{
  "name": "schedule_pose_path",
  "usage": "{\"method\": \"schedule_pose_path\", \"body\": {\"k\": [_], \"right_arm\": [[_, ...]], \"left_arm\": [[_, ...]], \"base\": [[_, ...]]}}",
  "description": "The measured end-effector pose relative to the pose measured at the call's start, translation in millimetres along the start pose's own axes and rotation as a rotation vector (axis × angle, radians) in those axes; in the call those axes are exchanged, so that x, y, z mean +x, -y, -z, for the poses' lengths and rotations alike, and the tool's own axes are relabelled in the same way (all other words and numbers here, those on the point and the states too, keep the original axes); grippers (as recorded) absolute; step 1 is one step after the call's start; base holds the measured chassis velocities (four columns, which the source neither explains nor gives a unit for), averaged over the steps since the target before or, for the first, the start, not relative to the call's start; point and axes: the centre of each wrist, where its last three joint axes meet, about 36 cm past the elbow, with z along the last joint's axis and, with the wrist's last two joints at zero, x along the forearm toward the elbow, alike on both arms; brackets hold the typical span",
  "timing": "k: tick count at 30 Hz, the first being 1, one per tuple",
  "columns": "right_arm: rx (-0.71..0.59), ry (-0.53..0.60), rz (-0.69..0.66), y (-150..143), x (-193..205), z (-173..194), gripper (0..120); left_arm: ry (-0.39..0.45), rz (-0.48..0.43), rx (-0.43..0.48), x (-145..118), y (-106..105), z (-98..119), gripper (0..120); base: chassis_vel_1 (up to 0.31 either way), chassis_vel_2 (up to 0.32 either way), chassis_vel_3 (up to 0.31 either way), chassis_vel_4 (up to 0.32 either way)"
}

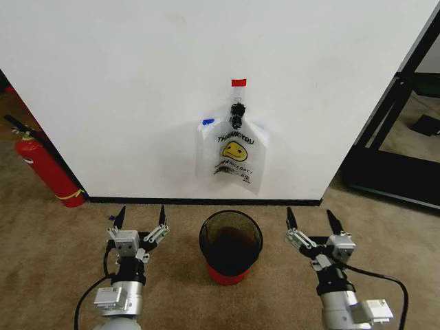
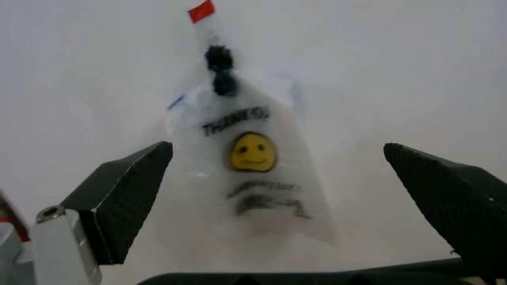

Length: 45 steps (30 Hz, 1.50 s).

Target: Pick up the garbage bag from the wall and place it over the trash bin.

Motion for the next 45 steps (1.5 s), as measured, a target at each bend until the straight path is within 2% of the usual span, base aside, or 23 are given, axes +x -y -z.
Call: {"method": "schedule_pose_path", "body": {"k": [4, 5, 10, 15, 20, 21, 26, 34, 45], "right_arm": [[-0.086, -0.027, 0.101, 25, -23, -7, 100], [-0.086, -0.027, 0.101, 25, -23, -7, 100], [-0.187, -0.047, 0.131, 63, -58, 0, 100], [-0.274, -0.074, 0.219, 77, -101, 1, 100], [-0.319, -0.113, 0.355, 76, -161, 2, 100], [-0.319, -0.113, 0.355, 76, -161, 2, 100], [-0.337, -0.154, 0.384, 67, -215, -10, 100], [-0.351, -0.115, 0.375, 58, -291, -6, 100], [-0.399, -0.131, 0.355, 49, -318, -14, 100]], "left_arm": [[0.002, -0.016, 0.0, -3, 2, -1, 100], [0.002, -0.016, 0.0, -3, 2, -1, 100], [-0.028, -0.082, 0.001, -8, 12, -15, 100], [-0.05, -0.087, -0.001, 0, 14, -18, 100], [-0.043, -0.068, -0.011, 0, 11, -17, 100], [-0.043, -0.068, -0.011, 0, 11, -17, 100], [-0.039, -0.049, -0.02, -4, 6, -19, 100], [-0.036, -0.038, -0.019, -8, 6, -21, 100], [-0.029, -0.035, -0.029, -8, 2, -18, 100]], "base": [[0.0, 0.0, 0.0, 0.0], [0.0, 0.0, 0.0, 0.0], [0.0, 0.0, 0.0, 0.0], [0.0, 0.0, 0.0, 0.0], [0.0, 0.0, 0.0, 0.0], [0.0, 0.0, 0.0, 0.0], [0.0, 0.0, 0.0, 0.0], [0.0, 0.0, 0.0, 0.0], [0.0, 0.0, 0.0, 0.0]]}}
